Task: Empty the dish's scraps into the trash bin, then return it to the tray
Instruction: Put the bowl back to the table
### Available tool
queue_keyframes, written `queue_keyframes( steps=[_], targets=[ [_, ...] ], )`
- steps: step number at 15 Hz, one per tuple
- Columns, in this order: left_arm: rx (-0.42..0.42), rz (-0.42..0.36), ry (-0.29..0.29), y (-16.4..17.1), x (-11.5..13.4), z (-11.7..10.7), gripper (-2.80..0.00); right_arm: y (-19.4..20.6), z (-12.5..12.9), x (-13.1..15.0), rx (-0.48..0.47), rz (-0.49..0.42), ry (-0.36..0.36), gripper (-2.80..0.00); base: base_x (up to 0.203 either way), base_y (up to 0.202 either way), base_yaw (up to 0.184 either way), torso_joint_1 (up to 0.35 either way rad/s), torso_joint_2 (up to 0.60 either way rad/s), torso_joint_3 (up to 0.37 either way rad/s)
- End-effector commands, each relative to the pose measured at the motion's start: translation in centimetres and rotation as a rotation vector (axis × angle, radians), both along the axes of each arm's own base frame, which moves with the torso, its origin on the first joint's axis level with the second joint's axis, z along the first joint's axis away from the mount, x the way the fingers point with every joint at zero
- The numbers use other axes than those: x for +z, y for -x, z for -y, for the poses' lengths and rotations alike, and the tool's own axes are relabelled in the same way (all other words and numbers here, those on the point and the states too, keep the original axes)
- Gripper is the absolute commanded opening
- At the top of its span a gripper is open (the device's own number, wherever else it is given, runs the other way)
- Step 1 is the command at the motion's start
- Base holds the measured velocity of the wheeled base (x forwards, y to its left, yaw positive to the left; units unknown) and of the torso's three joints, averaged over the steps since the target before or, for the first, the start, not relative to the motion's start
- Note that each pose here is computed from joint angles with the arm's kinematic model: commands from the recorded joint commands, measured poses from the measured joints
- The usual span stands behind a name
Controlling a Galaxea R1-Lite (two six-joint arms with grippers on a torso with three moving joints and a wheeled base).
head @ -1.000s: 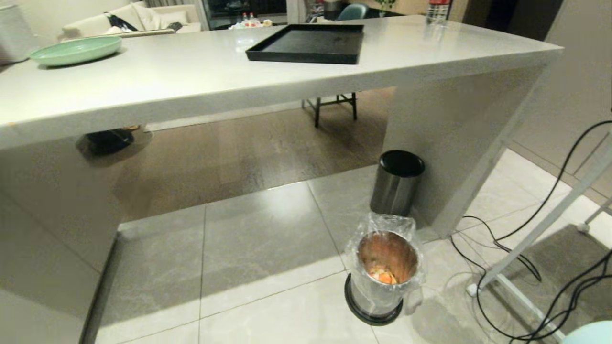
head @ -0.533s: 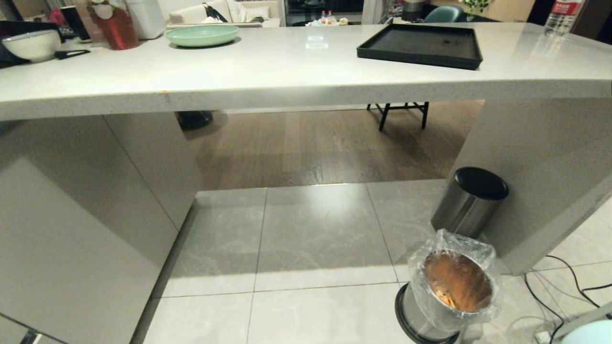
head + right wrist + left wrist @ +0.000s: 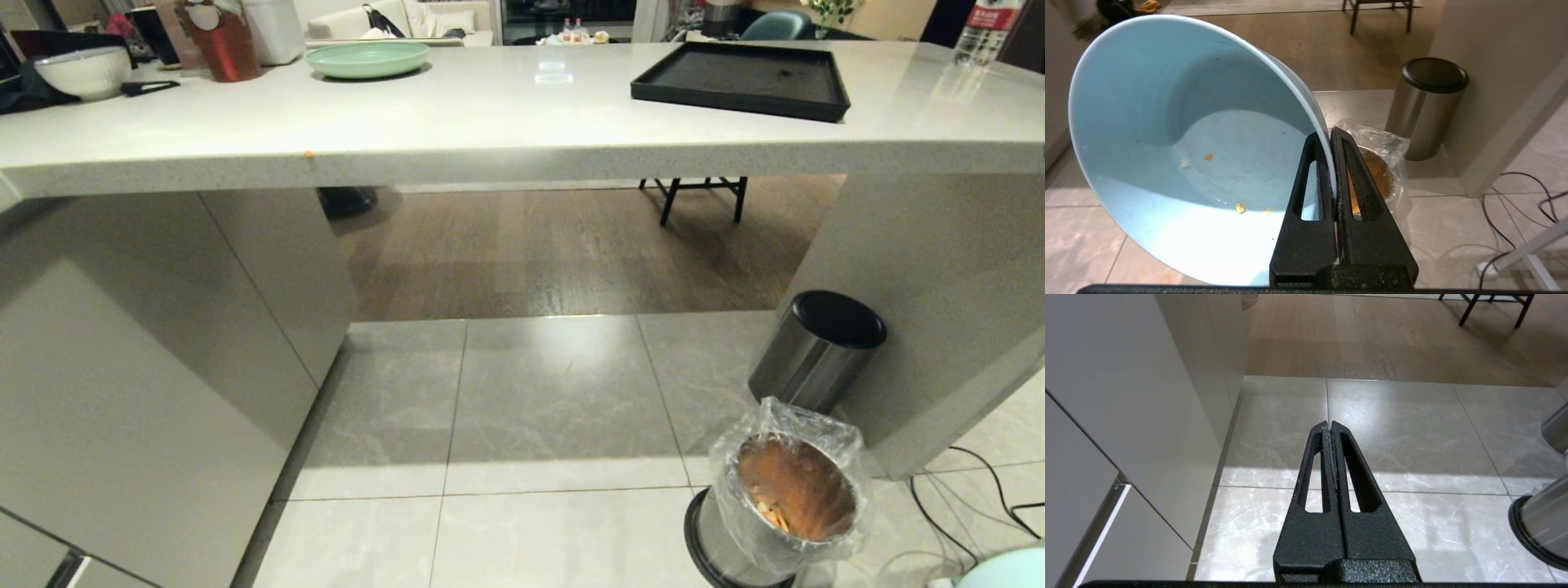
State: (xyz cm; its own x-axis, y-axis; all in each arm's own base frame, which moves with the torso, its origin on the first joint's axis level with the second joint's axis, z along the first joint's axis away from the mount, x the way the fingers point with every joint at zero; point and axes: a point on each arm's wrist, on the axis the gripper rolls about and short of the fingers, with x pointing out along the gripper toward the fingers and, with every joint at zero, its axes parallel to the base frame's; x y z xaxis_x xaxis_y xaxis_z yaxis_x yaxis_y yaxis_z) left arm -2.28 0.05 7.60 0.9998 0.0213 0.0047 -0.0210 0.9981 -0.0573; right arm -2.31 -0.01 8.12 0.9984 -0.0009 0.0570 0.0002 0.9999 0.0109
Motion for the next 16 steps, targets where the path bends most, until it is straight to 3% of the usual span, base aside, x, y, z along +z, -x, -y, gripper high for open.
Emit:
queue_keyframes(
  steps=[1,9,16],
  targets=[
    [0.000,0.000,0.001,-0.01,0.01,0.00,-2.80,-0.01,0.00,0.00,0.000,-0.002,0.000,-2.80,0.000,0.000,0.000,0.000,0.00,0.000],
    [0.000,0.000,0.001,-0.01,0.01,0.00,-2.80,-0.01,0.00,0.00,0.000,-0.002,0.000,-2.80,0.000,0.000,0.000,0.000,0.00,0.000],
    [0.002,0.001,0.001,0.00,0.01,0.00,-2.80,-0.01,0.00,0.00,0.001,-0.002,0.000,-2.80,0.185,0.000,0.003,0.005,0.00,0.004]
  ],
)
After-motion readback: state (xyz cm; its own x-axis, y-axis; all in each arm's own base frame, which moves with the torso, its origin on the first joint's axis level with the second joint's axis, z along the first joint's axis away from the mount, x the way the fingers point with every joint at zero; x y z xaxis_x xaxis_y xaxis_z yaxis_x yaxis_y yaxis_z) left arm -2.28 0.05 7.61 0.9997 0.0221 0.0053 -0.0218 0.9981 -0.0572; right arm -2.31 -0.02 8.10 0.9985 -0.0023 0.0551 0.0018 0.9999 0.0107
